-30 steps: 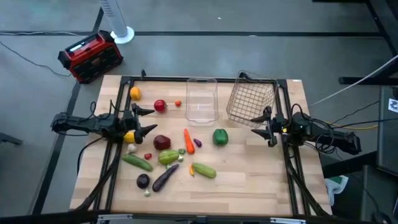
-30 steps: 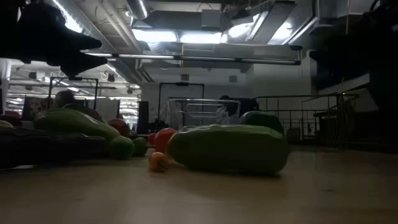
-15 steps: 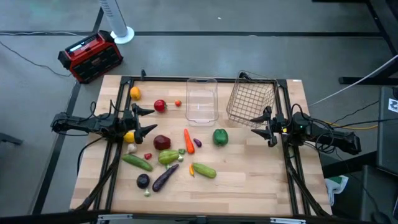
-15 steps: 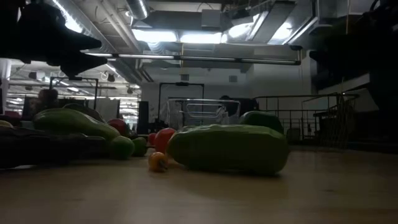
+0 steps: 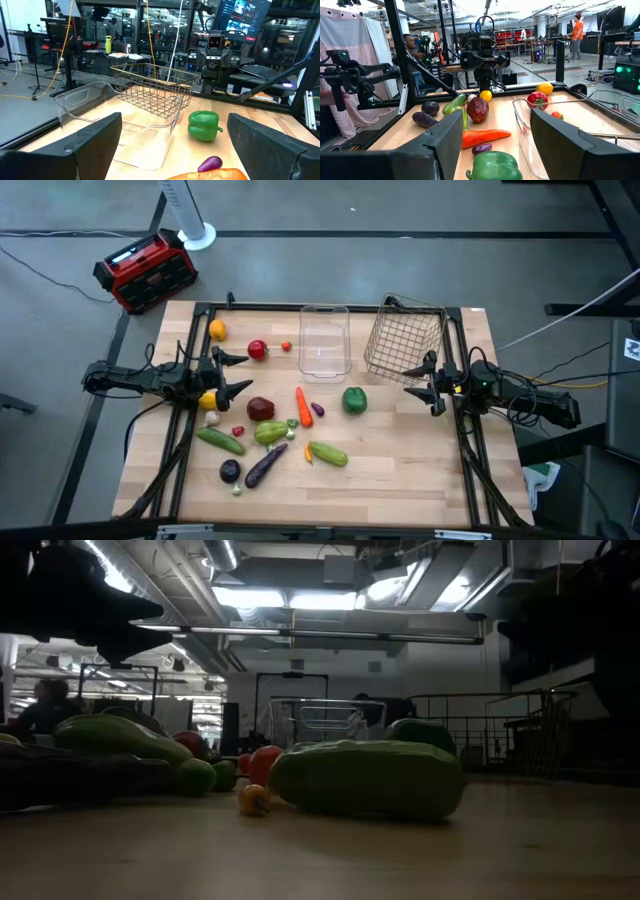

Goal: Sort produce into baskets

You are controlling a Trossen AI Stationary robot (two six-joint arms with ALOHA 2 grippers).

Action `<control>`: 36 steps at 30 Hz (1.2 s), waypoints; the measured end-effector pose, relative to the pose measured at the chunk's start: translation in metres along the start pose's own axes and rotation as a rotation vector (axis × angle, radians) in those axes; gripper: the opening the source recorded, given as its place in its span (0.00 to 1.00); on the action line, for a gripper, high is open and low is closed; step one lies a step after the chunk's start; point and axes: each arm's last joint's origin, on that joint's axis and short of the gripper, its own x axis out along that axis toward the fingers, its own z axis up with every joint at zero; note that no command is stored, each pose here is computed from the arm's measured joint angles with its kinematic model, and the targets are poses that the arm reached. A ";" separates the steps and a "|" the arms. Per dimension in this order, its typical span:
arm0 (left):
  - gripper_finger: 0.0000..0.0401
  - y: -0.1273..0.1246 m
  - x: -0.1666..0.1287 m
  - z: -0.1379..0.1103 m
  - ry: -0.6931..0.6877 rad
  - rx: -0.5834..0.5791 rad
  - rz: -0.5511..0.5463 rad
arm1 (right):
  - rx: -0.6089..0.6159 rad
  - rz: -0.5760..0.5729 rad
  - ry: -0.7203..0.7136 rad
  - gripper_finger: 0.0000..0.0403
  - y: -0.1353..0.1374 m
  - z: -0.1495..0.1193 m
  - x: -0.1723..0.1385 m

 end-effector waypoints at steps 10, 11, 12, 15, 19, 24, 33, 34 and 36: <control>0.89 0.000 0.000 0.000 0.000 0.000 0.000 | 0.000 0.000 0.000 0.57 0.000 0.000 0.000; 0.89 0.000 0.000 0.000 0.000 0.000 0.000 | 0.000 0.000 0.000 0.57 0.000 0.000 0.000; 0.89 0.000 0.000 0.000 -0.001 0.000 0.000 | 0.000 0.000 0.000 0.57 0.000 0.000 0.000; 0.89 0.000 0.000 0.000 0.000 0.000 0.000 | 0.000 0.000 0.000 0.57 0.000 0.000 0.000; 0.89 0.000 0.000 0.000 0.000 -0.061 0.000 | 0.000 0.000 0.000 0.57 0.000 0.000 0.000; 0.89 0.000 0.000 0.000 0.000 -0.128 0.000 | 0.000 0.000 0.000 0.57 0.000 0.000 0.000; 0.89 0.000 0.000 0.000 0.000 -0.190 0.000 | 0.000 0.000 0.000 0.57 0.000 0.000 0.000; 0.89 0.000 0.000 0.000 0.000 -0.211 0.000 | 0.000 0.000 0.000 0.57 0.000 0.000 0.000; 0.89 0.000 0.000 0.001 -0.011 -0.253 -0.002 | 0.000 0.000 0.000 0.57 0.000 0.000 0.000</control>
